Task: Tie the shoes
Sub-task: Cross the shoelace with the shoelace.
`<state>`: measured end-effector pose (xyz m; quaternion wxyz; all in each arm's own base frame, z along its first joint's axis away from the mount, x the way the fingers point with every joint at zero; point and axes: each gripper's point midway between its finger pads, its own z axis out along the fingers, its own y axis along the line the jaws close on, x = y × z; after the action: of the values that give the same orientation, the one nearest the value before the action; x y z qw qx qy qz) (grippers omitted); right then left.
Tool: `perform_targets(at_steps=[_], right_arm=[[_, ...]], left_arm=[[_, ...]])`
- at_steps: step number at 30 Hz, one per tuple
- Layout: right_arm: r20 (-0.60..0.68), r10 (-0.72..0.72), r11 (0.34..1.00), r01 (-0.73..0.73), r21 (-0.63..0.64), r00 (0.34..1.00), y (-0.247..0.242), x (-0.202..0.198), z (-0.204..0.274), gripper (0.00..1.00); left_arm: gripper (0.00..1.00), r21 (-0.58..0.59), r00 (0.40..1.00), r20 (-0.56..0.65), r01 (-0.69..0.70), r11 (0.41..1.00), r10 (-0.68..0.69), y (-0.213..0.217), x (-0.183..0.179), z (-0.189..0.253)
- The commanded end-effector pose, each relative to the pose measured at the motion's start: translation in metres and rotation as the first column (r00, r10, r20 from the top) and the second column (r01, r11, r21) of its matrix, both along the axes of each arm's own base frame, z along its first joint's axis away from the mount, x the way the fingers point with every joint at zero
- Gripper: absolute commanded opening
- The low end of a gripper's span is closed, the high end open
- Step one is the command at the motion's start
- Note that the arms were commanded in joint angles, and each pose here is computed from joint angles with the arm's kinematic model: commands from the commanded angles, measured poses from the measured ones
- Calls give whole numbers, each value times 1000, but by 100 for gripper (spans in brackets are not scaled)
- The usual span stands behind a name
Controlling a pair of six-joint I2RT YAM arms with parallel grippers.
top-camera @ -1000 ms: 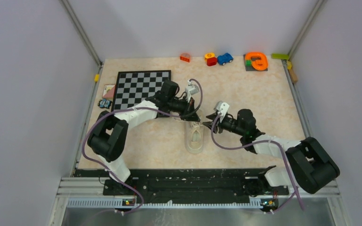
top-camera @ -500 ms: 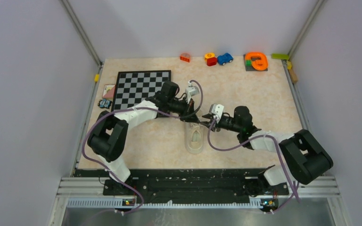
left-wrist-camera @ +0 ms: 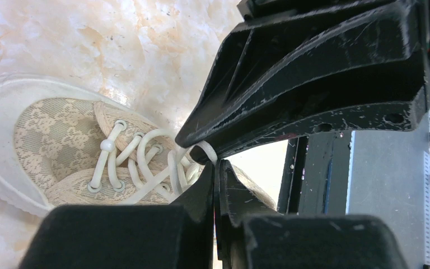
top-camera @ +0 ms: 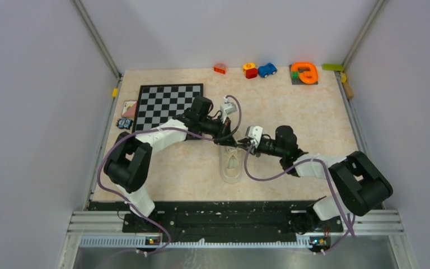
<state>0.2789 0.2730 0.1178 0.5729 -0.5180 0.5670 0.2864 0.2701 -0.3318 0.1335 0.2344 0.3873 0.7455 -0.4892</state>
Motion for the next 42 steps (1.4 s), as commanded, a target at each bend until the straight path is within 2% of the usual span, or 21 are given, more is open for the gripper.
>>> perform_targets(at_steps=[1,5,13,15,20,24,27,31,38,42], right_arm=[[63,64,998,-65,19,996,16,2,21,11],[54,46,999,-47,27,998,14,1,22,0],[-17,5,998,-4,55,1000,9,-5,27,0],[-28,2,998,-1,58,1000,10,-5,28,0],[-70,1,998,4,68,998,11,-8,27,0],[-94,1,997,5,71,996,12,-9,25,0],[-105,-7,998,14,67,994,12,-8,23,0],[-113,-6,998,13,66,994,13,-8,23,0],[-118,-2,998,10,68,993,13,-8,22,0],[-119,-3,998,11,67,993,13,-8,22,0]], left_arm=[[0,-53,998,63,31,998,-28,-5,4,25],[4,-43,997,79,11,999,-8,-3,5,26],[30,30,965,192,-187,982,178,28,8,36],[40,42,954,203,-232,972,219,35,6,38],[38,111,924,249,-325,939,291,47,2,28],[36,168,918,270,-341,925,290,42,-3,21],[39,222,905,307,-368,903,293,36,-5,14],[40,268,901,297,-398,877,317,33,-2,7],[41,300,904,296,-393,869,307,27,0,2],[41,275,906,304,-380,883,295,21,3,8]])
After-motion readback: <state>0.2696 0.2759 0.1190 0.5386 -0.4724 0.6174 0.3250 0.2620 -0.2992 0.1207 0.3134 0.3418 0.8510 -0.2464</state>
